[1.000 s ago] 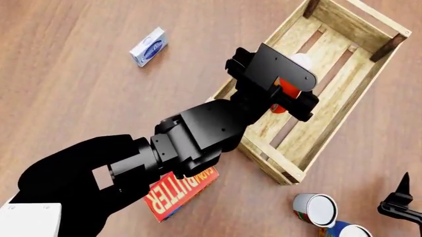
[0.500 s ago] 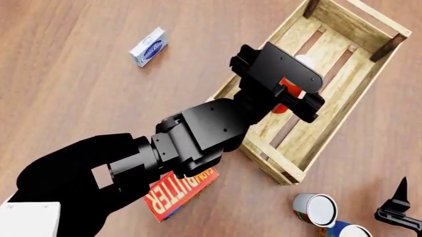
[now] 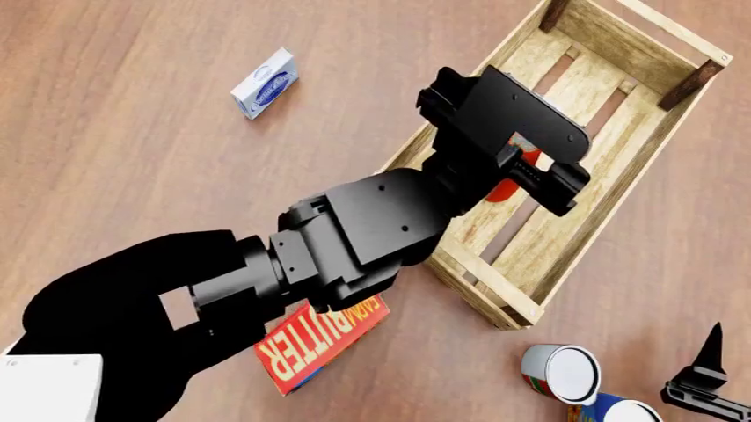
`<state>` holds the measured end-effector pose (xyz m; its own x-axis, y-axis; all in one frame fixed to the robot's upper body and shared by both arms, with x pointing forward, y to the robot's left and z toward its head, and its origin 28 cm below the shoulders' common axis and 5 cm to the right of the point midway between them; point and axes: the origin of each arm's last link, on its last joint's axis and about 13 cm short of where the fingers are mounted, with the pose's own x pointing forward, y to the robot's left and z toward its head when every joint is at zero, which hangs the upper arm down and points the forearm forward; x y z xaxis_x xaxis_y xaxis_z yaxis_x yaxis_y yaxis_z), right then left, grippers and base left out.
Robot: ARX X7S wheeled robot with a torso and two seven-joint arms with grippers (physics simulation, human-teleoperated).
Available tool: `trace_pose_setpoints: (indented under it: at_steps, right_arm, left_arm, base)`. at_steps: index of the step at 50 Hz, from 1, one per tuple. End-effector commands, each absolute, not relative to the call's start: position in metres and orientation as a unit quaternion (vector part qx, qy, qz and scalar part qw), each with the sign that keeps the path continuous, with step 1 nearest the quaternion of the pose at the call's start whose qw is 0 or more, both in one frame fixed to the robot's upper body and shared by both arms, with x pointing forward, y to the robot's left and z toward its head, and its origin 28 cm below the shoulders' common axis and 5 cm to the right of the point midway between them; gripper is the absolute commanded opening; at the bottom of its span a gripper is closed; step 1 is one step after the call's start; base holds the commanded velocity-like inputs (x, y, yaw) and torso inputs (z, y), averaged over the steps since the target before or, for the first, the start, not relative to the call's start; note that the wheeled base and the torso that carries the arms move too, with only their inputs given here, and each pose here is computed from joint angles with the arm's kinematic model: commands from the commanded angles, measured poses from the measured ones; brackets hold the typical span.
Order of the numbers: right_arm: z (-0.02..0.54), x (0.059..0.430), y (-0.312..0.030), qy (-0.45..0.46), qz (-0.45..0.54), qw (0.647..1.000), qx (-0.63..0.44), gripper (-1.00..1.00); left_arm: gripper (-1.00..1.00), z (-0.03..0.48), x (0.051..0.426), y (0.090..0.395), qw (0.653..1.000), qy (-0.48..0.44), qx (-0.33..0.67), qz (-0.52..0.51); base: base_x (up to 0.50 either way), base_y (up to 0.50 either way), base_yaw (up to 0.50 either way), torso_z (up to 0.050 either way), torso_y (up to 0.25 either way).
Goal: Pick up the ketchup, and put it in the wooden tray.
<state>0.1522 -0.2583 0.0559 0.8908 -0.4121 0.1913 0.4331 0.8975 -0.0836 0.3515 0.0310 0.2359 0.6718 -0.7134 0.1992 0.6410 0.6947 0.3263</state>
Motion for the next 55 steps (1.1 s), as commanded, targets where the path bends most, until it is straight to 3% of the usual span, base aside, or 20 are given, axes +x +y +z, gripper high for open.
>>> trace_pose_setpoints:
  at_steps: [1,16,45,55]
  right_arm:
    - [0.058,0.152,-0.257,-0.091,-0.218,0.970,-0.063,1.00]
    - [0.062,0.153,-0.261,-0.096,-0.217,0.969,-0.064,1.00]
    - [0.085,0.156,-0.251,-0.112,-0.199,0.971,-0.070,1.00]
    - [0.105,0.151,-0.228,-0.120,-0.178,0.974,-0.075,1.00]
  left_arm:
    - [1.00,0.245,0.349,0.029,0.905,-0.171,0.118,-0.372]
    - [1.00,0.253,0.345,0.025,0.903,-0.179,0.119,-0.372]
    - [1.00,0.286,0.354,0.031,0.913,-0.201,0.082,-0.345]
    - [1.00,0.292,0.343,0.074,0.930,-0.205,0.061,-0.298]
  base:
    - [0.00,0.00,0.00,0.000,0.000]
    - [0.00,0.00,0.00,-0.001,0.011]
    - [0.00,0.00,0.00,-0.010,0.125]
    - [0.00,0.00,0.00,-0.010,0.135]
